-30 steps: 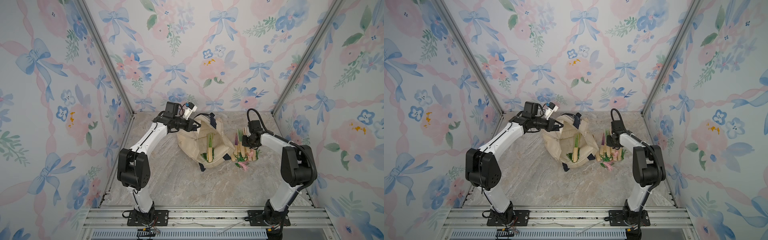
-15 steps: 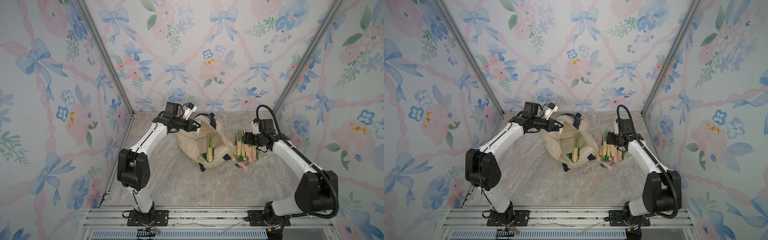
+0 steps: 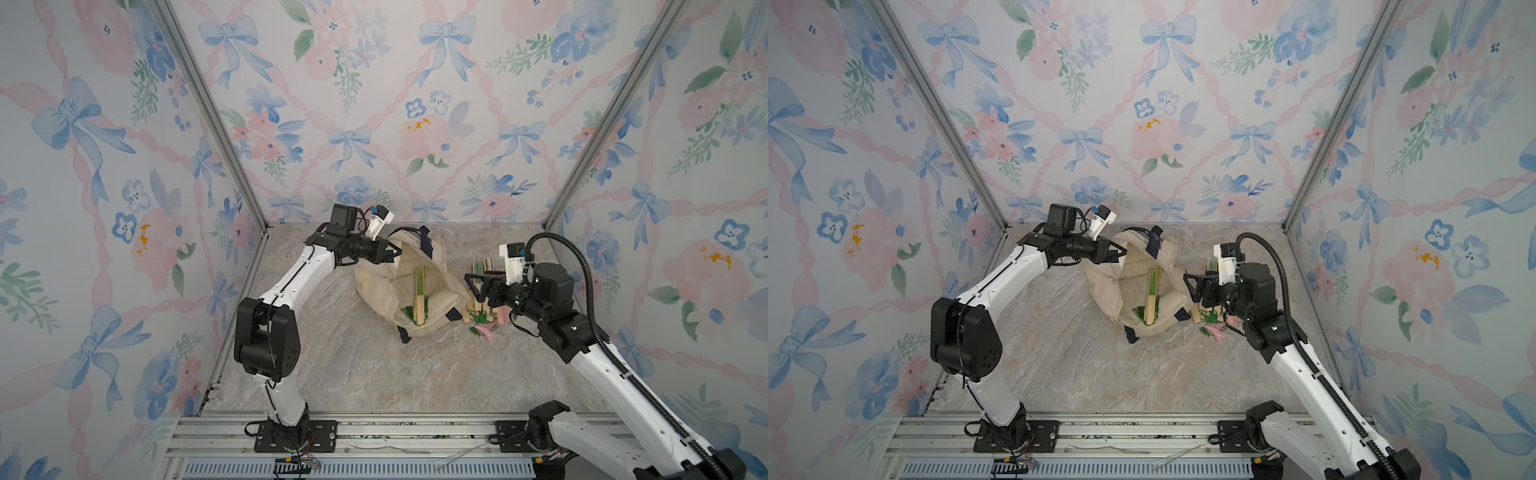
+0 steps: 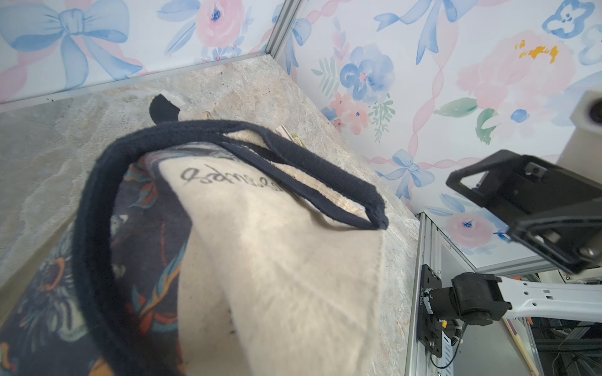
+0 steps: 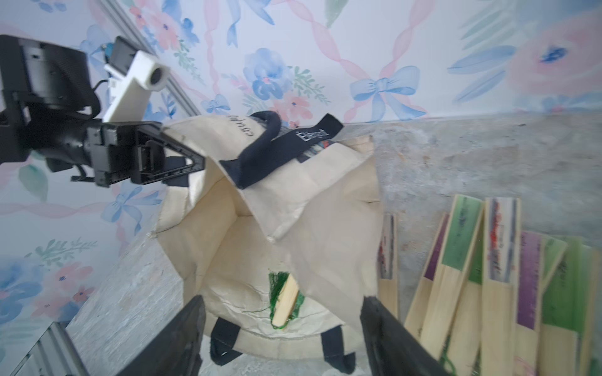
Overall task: Take out the folding fans from the tote bags
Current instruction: Pick up the folding fan from the canvas bag, then place the folding fan at the center of the board.
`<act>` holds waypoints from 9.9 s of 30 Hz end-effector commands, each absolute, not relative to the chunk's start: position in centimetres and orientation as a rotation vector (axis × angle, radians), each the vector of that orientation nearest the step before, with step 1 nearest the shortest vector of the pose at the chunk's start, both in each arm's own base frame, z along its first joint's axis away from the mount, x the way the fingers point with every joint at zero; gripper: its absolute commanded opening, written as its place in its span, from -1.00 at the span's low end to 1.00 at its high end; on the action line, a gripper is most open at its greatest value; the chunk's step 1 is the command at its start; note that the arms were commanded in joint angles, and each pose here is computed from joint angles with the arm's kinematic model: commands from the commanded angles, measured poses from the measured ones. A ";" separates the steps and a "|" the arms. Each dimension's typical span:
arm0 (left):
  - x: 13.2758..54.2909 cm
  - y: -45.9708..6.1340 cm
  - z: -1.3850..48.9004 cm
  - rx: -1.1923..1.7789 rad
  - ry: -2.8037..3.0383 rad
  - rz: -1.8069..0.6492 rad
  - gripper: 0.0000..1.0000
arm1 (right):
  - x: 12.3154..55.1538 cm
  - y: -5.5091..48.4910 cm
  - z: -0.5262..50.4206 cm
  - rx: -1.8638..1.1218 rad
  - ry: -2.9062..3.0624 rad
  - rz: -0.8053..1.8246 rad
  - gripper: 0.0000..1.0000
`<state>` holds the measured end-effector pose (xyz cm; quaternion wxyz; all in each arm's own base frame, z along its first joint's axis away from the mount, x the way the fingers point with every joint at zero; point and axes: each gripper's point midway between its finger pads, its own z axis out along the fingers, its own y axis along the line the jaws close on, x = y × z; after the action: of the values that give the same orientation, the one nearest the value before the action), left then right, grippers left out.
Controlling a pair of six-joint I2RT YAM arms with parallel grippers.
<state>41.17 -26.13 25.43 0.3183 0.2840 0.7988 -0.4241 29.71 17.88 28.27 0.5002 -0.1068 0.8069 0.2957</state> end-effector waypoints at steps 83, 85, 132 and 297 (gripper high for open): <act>40.3 -28.4 27.1 0.808 2.040 -1.148 -1.00 | 41.3 26.7 6.1 -0.162 2.454 0.037 -0.01; 40.3 -28.5 27.2 0.811 2.038 -1.147 -1.00 | 41.3 26.6 6.0 -0.159 2.455 0.033 -0.01; 40.1 -28.9 27.1 0.827 2.032 -1.156 -1.00 | 41.6 31.8 4.6 -0.247 2.462 0.405 -0.05; 41.0 -24.0 25.3 0.631 2.049 -1.219 -1.00 | 45.6 5.5 9.8 0.158 2.606 0.096 0.15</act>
<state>41.05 -24.26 23.66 0.3171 0.2392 0.7956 -0.4574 45.61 5.54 8.09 0.2625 0.0600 0.9624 0.0354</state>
